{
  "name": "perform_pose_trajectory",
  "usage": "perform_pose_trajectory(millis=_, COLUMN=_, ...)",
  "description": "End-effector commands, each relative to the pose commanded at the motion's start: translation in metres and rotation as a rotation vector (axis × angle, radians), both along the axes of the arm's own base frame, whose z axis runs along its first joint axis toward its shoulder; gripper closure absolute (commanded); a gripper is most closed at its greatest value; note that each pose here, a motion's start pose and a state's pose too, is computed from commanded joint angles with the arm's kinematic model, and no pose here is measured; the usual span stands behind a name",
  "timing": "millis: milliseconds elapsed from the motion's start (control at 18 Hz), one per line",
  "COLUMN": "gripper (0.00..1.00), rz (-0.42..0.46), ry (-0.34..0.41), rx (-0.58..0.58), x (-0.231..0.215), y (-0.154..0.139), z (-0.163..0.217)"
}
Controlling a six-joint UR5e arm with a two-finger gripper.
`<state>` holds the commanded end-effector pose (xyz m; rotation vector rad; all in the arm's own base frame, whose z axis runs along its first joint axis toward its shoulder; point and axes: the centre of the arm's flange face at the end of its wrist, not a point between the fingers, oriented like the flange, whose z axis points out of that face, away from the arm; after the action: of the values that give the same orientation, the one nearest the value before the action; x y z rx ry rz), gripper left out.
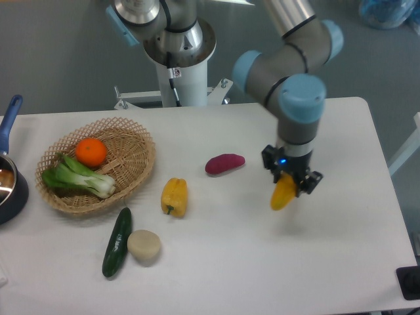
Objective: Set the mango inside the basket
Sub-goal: 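Carry the held yellow mango with the gripper toward the wicker basket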
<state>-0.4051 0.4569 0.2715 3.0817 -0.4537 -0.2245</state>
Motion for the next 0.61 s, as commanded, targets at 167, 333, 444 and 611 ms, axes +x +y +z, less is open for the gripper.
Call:
perform_pose_trajectory(millis=167, gripper=0.46, rz=-0.032, ry=-0.021, rx=0.01, x=0.041, y=0.01, z=0.0)
perform_pose_trajectory(millis=333, gripper=0.45, rz=-0.091, ry=-0.048, rx=0.069, x=0.089, y=0.02, z=0.016)
perform_pose_trajectory(millis=444, gripper=0.45, rz=-0.126, ry=-0.054, rx=0.113, x=0.128, y=0.024, z=0.033)
perform_pose_trajectory(millis=611, gripper=0.45, rz=-0.143, ry=-0.055, rx=0.137, x=0.178, y=0.036, z=0.045)
